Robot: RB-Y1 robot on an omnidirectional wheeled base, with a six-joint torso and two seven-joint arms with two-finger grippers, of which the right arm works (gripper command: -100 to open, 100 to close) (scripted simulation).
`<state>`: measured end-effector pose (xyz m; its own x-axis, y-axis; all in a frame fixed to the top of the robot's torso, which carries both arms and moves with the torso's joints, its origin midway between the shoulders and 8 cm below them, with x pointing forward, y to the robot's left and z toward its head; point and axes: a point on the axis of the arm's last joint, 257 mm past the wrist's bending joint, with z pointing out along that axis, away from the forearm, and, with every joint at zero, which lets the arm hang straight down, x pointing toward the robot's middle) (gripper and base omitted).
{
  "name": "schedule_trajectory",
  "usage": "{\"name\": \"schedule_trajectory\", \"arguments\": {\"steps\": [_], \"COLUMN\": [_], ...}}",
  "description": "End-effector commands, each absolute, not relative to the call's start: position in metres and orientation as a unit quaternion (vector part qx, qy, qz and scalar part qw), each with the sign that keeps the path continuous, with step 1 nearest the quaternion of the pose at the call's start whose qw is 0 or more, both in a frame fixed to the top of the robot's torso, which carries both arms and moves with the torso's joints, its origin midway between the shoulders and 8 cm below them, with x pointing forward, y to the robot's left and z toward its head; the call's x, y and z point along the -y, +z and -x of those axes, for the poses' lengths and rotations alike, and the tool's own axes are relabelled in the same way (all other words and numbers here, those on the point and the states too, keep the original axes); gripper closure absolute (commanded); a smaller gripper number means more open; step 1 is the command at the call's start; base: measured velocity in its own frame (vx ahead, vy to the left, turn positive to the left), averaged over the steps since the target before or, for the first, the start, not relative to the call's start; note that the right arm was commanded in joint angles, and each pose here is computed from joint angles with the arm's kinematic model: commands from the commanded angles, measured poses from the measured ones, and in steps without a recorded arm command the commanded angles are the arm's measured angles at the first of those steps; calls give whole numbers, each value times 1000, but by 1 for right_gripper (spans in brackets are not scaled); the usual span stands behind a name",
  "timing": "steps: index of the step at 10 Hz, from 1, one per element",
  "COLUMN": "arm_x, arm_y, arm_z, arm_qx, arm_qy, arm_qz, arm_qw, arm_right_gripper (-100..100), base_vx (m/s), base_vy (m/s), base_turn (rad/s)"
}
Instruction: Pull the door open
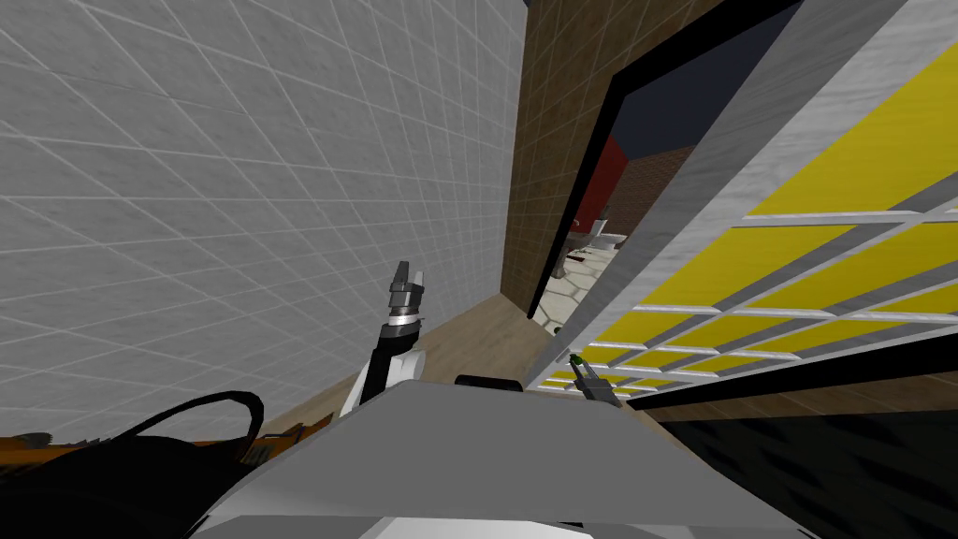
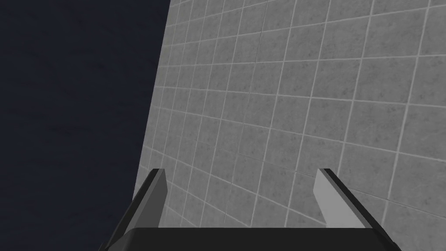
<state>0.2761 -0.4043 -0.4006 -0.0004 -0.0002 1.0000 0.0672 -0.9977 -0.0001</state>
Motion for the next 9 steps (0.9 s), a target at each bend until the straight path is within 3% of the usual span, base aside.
{"name": "schedule_trajectory", "arguments": {"steps": [1,3,9], "arm_x": [406,405,406], "arm_y": [-400,-401,-400], "arm_z": [-273,-273,-269], "arm_qx": [26,27,34], "arm_qy": [-707,-706,-706], "arm_qz": [707,707,706], "arm_qw": [26,27,34], "arm_right_gripper": [100,100,100], "base_vx": [-191,-91,-180], "base_vy": [-23,-32,-50], "base_turn": [94,54,133]}}
